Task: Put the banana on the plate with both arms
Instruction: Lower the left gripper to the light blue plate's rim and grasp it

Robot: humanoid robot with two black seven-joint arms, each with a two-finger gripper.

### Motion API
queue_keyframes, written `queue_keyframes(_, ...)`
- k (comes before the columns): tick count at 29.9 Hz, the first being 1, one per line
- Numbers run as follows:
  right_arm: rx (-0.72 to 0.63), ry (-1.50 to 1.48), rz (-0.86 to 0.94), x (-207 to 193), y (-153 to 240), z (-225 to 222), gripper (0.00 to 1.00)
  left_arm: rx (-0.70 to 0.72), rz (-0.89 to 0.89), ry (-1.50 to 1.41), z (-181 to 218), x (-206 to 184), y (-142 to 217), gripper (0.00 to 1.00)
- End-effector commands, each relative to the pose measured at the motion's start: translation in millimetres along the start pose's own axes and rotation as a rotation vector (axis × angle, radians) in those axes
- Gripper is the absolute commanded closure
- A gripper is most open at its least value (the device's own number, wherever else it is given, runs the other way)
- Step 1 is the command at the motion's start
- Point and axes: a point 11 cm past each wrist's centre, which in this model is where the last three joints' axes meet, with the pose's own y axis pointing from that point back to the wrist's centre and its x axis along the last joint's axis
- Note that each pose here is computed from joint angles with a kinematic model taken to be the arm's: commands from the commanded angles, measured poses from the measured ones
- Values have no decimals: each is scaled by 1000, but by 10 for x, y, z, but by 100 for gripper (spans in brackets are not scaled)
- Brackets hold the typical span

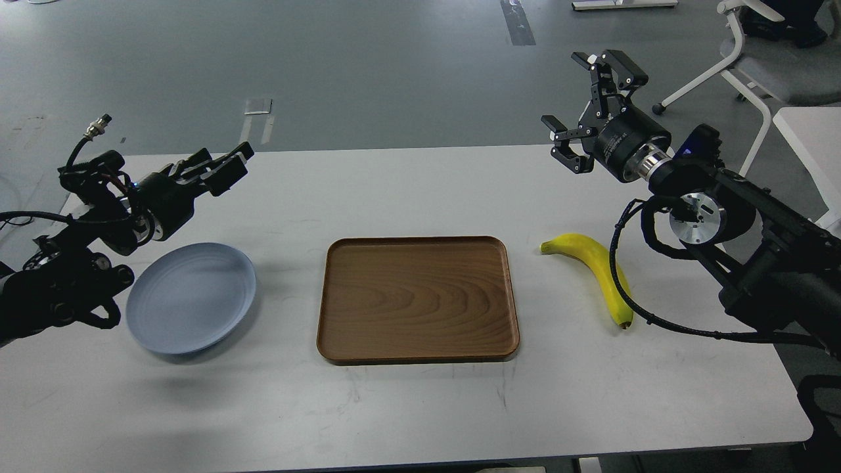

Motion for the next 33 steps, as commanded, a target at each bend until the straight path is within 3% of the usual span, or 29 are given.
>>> queue_keyframes(1, -4, -1, 3, 13, 12, 21, 0, 72, -68, -58, -316, -70, 285, 2)
queue_keyframes(16, -8, 13, 11, 61, 40, 3, 0, 171, -225, 4, -631, -856, 817, 2)
queue_keyframes(33, -9, 19, 14, 78, 51, -8, 0, 205, -231, 9, -725, -951, 931, 2)
